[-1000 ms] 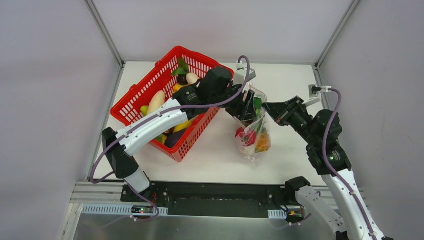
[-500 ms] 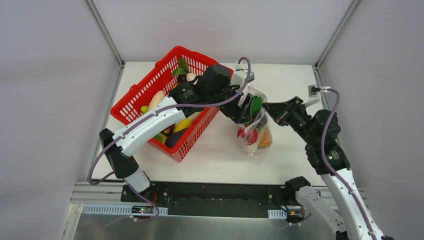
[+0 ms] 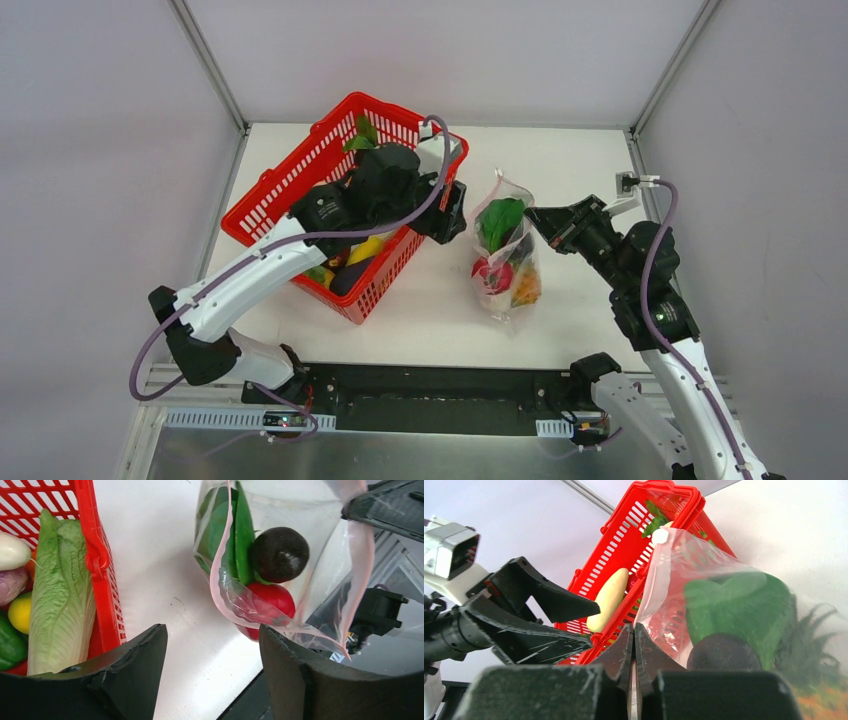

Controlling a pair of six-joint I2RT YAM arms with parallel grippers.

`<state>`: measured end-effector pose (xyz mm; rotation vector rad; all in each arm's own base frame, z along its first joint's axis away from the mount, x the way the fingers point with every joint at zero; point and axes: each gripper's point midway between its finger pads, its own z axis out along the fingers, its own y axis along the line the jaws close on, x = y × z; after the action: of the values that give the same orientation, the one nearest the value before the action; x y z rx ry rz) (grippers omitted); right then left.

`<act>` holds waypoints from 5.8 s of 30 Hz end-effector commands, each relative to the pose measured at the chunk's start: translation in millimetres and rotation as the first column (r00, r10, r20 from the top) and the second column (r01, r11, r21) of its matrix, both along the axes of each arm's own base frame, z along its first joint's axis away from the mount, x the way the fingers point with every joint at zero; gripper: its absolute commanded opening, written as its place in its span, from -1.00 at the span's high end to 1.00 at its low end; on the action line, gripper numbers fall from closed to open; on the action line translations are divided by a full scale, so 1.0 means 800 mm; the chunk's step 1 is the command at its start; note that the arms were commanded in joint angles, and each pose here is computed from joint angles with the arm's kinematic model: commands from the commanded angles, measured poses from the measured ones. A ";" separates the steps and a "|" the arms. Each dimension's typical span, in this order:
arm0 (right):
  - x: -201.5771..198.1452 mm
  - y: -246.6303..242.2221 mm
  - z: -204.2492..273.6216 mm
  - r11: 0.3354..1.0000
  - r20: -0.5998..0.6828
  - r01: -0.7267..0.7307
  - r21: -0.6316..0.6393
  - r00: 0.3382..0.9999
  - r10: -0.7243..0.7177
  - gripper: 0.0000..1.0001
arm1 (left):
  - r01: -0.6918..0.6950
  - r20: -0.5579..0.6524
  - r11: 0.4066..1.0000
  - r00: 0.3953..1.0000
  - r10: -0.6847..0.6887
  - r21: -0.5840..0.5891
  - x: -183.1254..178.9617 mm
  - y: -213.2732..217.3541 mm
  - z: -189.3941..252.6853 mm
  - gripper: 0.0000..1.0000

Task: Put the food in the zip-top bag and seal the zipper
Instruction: Adjust the zipper food storage bag at the center of the board, then pick up the fake vegetable from the bin.

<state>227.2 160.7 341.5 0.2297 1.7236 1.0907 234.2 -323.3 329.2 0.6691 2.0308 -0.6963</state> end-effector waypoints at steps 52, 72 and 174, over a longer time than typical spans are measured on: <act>0.000 -0.019 0.086 0.988 0.181 0.059 -0.145 0.983 -0.032 1.00 | 0.096 -0.142 0.988 0.983 -0.113 -0.120 0.013 -0.075 0.059 1.00; 0.017 -0.016 0.070 0.989 0.116 0.073 -0.126 0.991 -0.059 1.00 | 0.050 -0.186 0.980 0.979 -0.086 -0.192 0.033 -0.077 0.029 1.00; 0.016 -0.026 0.010 0.985 0.011 0.114 -0.133 0.993 -0.113 1.00 | -0.875 -0.184 0.347 0.423 0.888 -0.337 0.342 0.198 -0.123 0.49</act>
<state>241.2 142.6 329.7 0.2539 1.8265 0.8826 521.5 -172.4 148.6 -0.7879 1.9267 -0.3554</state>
